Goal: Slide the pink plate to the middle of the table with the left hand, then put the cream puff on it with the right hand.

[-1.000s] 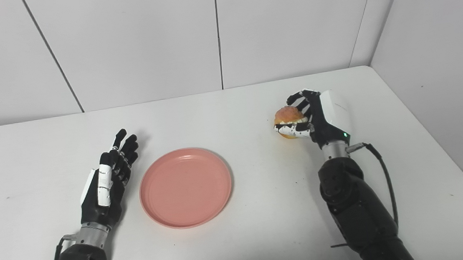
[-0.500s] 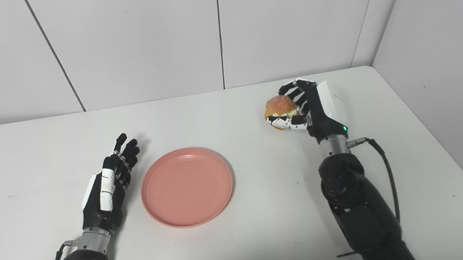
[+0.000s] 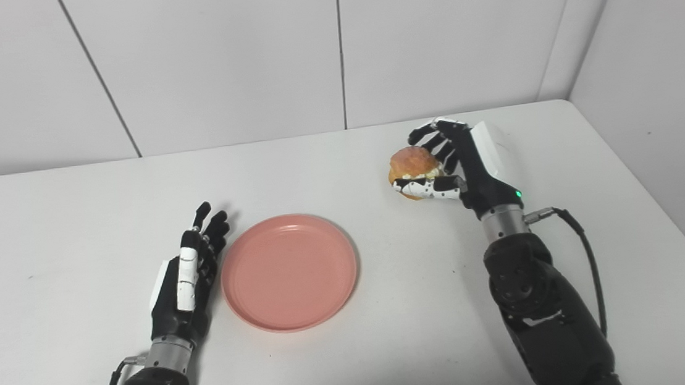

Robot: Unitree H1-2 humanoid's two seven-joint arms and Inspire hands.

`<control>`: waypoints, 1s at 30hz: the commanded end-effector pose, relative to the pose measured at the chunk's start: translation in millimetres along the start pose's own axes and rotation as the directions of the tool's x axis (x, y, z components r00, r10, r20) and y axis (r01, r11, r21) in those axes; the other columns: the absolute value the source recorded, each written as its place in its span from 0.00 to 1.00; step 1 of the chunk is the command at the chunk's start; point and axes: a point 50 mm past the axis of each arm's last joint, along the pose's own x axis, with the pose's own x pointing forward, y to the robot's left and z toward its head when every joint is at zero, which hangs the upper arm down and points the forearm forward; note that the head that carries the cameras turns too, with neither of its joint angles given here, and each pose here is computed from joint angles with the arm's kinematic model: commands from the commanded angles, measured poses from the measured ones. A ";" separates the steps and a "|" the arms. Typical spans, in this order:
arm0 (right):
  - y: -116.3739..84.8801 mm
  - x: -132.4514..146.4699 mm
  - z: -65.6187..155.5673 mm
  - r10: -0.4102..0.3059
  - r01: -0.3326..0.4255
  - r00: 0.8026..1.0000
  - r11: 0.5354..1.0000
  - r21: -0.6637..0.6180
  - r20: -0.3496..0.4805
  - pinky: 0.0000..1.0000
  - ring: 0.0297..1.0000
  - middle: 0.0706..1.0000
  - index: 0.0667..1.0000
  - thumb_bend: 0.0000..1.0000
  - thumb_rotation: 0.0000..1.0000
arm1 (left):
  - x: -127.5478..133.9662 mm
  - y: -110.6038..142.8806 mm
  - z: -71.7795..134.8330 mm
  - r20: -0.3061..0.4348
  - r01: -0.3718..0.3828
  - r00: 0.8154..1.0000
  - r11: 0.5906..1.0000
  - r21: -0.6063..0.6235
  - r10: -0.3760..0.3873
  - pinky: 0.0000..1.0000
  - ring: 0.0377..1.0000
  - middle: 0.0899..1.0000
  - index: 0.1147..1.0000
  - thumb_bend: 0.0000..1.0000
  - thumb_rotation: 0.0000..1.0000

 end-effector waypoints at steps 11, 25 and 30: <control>-16.3 4.7 17.8 0.011 -0.015 0.991 0.999 0.030 0.136 0.25 0.28 0.37 0.49 0.51 0.00 | -7.1 -27.0 -20.2 -0.051 -0.014 0.999 0.999 -0.052 0.011 1.00 1.00 1.00 1.00 0.71 1.00; -4.5 -4.4 32.8 0.067 -0.079 0.964 0.996 0.036 0.258 0.24 0.27 0.37 0.47 0.51 0.00 | -6.2 -42.5 -18.8 -0.057 -0.034 0.998 0.999 0.012 0.034 1.00 1.00 1.00 1.00 0.70 1.00; 6.6 -9.0 39.4 0.099 -0.119 0.948 0.992 0.048 0.303 0.25 0.29 0.38 0.48 0.51 0.00 | -3.8 -44.5 -17.5 -0.057 -0.034 0.998 0.999 0.011 0.035 1.00 1.00 1.00 1.00 0.70 1.00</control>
